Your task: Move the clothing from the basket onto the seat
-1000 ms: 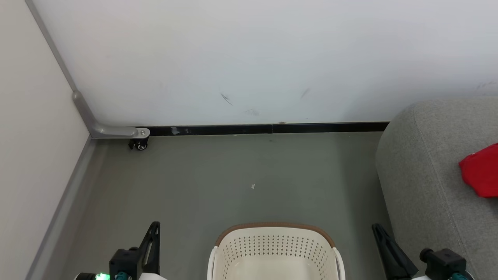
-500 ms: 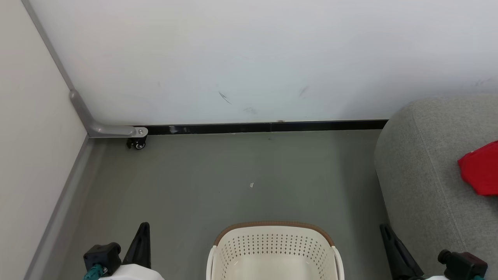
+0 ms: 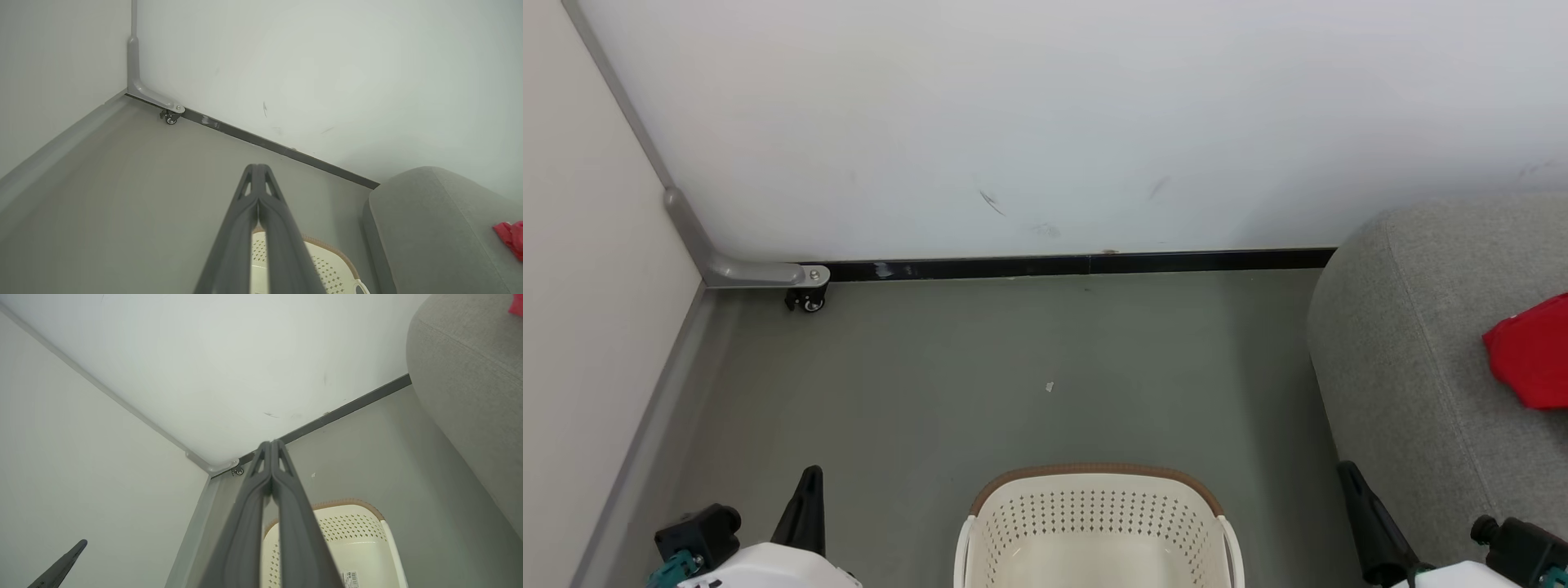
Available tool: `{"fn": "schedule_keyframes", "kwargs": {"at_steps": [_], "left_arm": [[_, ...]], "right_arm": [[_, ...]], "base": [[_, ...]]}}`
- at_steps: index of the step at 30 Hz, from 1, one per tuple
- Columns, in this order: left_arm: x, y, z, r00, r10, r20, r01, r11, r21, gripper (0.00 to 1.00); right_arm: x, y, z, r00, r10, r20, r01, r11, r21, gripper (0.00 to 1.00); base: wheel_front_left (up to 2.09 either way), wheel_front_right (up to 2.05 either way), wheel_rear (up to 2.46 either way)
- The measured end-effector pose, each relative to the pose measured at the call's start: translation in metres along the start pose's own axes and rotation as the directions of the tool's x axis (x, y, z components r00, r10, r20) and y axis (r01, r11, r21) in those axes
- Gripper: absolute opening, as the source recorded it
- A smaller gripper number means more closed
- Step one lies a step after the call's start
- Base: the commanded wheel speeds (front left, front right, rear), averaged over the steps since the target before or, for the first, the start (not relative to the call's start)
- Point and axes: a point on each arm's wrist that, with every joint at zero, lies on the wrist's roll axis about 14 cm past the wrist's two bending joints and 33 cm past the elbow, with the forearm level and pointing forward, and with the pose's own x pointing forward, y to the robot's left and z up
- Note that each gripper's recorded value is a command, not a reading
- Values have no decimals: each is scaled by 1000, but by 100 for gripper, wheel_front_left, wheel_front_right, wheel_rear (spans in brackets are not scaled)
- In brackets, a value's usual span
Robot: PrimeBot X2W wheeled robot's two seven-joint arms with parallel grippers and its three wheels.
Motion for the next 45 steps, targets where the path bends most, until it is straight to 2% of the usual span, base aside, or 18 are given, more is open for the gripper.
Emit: {"fn": "schedule_keyframes", "kwargs": {"at_steps": [11,21,32,45], "left_arm": [[3,4,1,1000,4,-24,-8,986,-167,0],[3,6,4,999,-4,-35,-8,942,-336,0],[3,10,6,999,-19,-45,-5,875,-483,0],[5,14,11,999,-38,-33,8,764,-645,0]], "right_arm": [[3,-13,-1,999,-44,-20,47,986,161,0],[9,-19,3,998,-67,-23,71,944,322,0],[16,-26,6,996,-87,-32,91,877,471,0],[22,-33,7,993,-107,-43,110,765,635,0]], "base": [[0,0,0],[0,0,0],[0,0,0],[0,0,0]]}}
